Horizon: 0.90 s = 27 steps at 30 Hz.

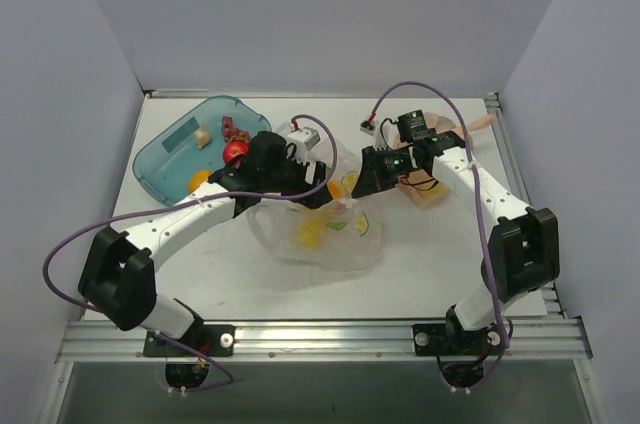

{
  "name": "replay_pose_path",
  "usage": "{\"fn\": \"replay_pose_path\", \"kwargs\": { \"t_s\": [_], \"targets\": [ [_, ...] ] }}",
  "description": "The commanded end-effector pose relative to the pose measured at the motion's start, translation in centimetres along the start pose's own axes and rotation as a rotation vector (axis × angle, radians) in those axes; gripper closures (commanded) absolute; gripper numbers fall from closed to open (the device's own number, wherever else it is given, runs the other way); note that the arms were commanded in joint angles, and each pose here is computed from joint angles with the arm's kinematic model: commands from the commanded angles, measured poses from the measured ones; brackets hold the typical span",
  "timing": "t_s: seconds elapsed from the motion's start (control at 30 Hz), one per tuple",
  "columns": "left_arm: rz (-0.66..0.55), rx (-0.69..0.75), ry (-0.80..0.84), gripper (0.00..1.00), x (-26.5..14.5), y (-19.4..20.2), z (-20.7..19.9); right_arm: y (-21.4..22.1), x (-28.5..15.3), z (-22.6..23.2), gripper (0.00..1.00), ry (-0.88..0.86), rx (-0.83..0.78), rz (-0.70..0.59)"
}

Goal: Place the fake fruits into the plastic bag and tie a complex knot

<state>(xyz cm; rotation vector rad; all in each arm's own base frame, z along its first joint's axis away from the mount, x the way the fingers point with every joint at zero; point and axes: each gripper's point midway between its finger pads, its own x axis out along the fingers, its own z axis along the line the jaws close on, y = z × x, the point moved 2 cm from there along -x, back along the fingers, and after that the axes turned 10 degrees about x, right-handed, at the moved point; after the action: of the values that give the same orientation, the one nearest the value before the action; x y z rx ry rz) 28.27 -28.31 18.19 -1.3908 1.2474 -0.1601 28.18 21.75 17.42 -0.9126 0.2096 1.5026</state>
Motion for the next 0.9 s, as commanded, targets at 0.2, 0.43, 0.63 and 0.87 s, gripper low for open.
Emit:
{"fn": "replay_pose_path", "kwargs": {
  "t_s": [0.2,0.43,0.63,0.87],
  "targets": [
    [-0.184,0.188,-0.073,0.03,-4.7,-6.1,0.1,0.1,-0.8,0.0,1.00,-0.060,0.020,-0.010],
    [-0.402,0.218,-0.178,0.02,-14.7,-8.9,1.5,0.6,-0.6,-1.1,1.00,-0.020,0.035,-0.005],
    [-0.363,0.163,-0.579,0.02,-18.1,-8.5,10.2,1.0,-0.6,-1.6,1.00,0.006,0.047,-0.003],
    [-0.160,0.040,-0.716,0.02,-13.8,-7.2,19.8,1.0,-1.5,-1.6,1.00,0.054,0.027,-0.037]
  ]
}}
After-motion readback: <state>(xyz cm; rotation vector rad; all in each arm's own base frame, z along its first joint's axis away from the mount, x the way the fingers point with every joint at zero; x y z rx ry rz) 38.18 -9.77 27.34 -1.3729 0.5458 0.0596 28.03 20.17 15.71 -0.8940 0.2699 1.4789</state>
